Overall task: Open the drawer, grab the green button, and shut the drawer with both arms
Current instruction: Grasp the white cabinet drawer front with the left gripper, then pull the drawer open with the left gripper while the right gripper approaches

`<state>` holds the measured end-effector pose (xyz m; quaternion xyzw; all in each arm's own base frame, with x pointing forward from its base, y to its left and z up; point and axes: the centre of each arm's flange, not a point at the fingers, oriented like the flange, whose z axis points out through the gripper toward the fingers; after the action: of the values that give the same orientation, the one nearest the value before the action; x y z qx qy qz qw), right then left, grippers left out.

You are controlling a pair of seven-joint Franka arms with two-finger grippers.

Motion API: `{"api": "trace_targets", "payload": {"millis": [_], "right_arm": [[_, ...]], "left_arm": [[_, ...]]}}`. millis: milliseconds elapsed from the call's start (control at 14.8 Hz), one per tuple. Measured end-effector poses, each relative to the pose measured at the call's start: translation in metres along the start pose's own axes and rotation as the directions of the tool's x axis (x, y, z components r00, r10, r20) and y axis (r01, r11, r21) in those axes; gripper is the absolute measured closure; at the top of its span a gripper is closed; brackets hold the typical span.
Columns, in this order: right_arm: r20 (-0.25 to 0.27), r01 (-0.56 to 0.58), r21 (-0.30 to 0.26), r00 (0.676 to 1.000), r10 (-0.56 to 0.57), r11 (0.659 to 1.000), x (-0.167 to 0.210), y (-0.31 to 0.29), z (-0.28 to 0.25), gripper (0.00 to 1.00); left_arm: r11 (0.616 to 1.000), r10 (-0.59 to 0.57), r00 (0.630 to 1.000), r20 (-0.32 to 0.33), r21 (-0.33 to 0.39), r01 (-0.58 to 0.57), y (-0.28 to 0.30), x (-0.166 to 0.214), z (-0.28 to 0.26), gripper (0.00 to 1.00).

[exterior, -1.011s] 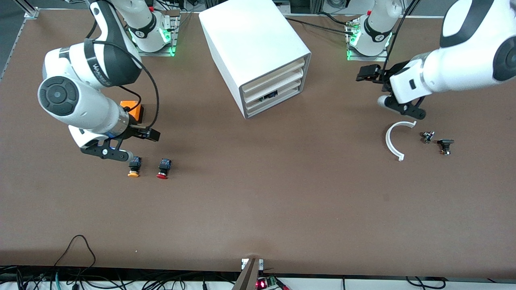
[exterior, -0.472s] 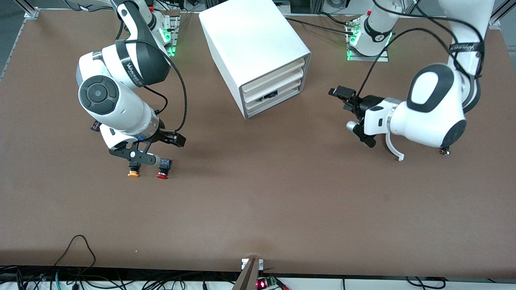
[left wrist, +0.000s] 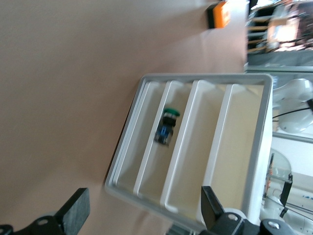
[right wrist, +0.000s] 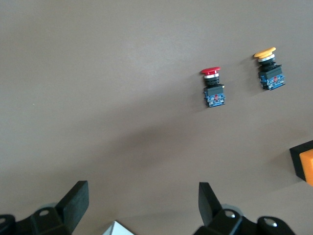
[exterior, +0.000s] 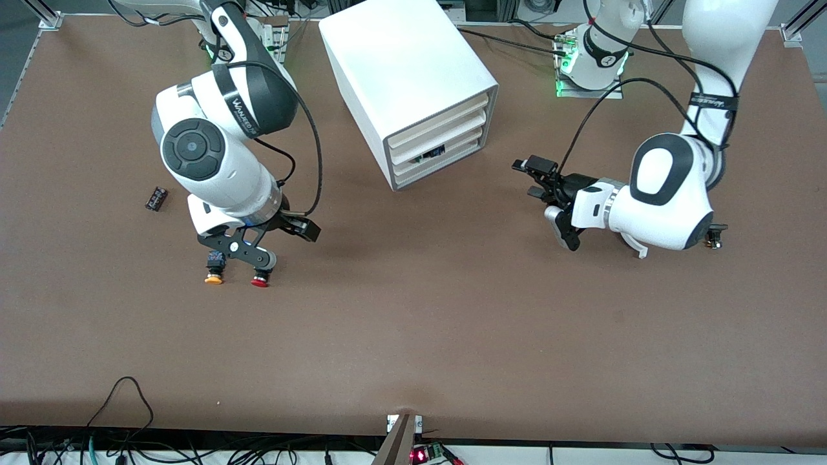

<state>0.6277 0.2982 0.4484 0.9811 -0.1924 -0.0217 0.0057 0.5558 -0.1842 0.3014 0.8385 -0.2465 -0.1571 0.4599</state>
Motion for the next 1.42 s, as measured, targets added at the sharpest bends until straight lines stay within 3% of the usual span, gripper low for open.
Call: {"api": "trace_targets", "payload": {"millis": [202,337,607,742,876,1416], "right_arm": [[-0.004,-0.047,0.024,0.999,0.047,0.999,0.002,-0.008,-0.003,0.00],[0.003,-0.083,0.076,0.997,0.083,0.994,0.002,-0.014,-0.006,0.00],[0.067,-0.169,0.179,0.985,0.159,0.969,0.001,-0.023,-0.011,0.00],[0.105,-0.208,0.224,0.976,0.189,0.952,0.002,-0.025,-0.014,0.00],[0.129,-0.247,0.257,0.967,0.220,0.934,0.005,-0.026,-0.017,0.00],[0.236,-0.338,0.351,0.934,0.267,0.873,0.003,-0.039,-0.017,0.00]], "left_arm": [[0.999,0.029,0.999,-0.042,-0.023,-0.030,-0.029,-0.019,0.050,0.02],[0.998,0.029,0.997,-0.072,-0.055,-0.033,-0.037,-0.030,0.083,0.03],[0.986,0.046,0.988,-0.150,-0.151,-0.069,-0.054,-0.061,0.132,0.07],[0.983,0.044,0.988,-0.148,-0.170,-0.070,-0.061,-0.070,0.145,0.09],[0.981,0.045,0.989,-0.142,-0.181,-0.071,-0.068,-0.073,0.154,0.16],[0.968,-0.036,0.985,-0.167,-0.251,-0.007,-0.066,-0.084,0.196,0.20]]}}
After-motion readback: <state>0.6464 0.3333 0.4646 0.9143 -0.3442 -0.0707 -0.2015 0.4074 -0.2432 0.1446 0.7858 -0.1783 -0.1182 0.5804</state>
